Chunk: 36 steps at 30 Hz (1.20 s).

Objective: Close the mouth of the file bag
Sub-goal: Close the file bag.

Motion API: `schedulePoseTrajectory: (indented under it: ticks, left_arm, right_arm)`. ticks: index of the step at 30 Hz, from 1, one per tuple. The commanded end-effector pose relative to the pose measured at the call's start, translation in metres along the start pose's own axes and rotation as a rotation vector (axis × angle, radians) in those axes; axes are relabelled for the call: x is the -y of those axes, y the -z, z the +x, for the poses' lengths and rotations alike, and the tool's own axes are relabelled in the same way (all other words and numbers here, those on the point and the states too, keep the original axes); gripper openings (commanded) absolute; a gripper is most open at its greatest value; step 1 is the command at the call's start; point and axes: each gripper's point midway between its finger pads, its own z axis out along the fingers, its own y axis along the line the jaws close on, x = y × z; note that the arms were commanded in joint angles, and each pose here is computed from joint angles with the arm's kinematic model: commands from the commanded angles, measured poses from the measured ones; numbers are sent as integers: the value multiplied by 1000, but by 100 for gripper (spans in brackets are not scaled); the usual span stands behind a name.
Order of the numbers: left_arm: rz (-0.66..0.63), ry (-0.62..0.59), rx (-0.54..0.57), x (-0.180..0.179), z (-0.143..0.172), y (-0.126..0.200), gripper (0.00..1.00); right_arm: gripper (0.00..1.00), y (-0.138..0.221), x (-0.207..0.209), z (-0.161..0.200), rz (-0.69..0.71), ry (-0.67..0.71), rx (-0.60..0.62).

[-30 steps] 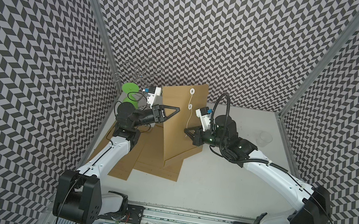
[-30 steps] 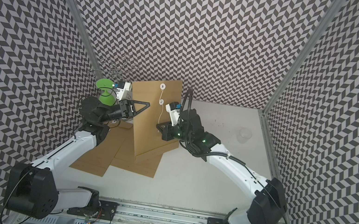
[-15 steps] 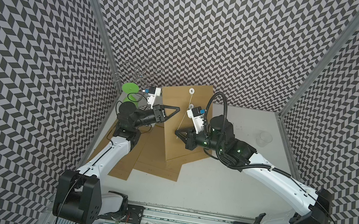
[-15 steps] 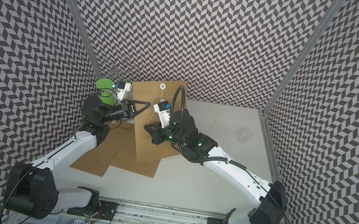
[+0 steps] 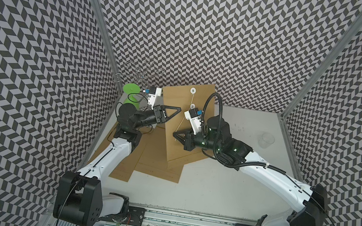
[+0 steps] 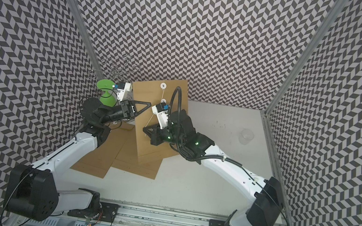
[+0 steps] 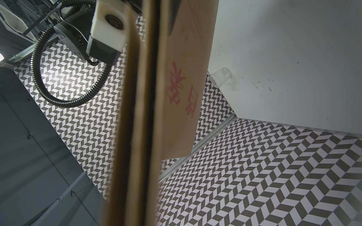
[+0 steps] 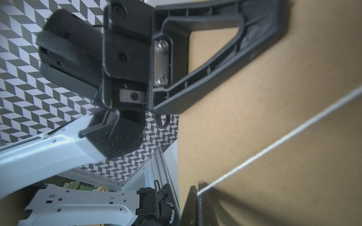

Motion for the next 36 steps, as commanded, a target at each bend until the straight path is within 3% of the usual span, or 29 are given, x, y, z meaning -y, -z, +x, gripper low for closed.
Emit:
schedulePoseTrajectory:
  ticks: [1, 10, 16, 36]
  left_arm:
    - [62, -87, 14, 33, -6, 4, 0]
    - [97, -83, -2, 43, -5, 4, 0]
    - [83, -83, -27, 41, 1, 3, 0]
    - [47, -52, -50, 28, 13, 3, 0]
  right_arm:
    - [0, 5, 8, -3, -11, -9, 9]
    - [0, 42, 84, -13, 155, -47, 43]
    - [0, 66, 119, -42, 284, -20, 95]
    - [0, 101, 129, -103, 457, 62, 222]
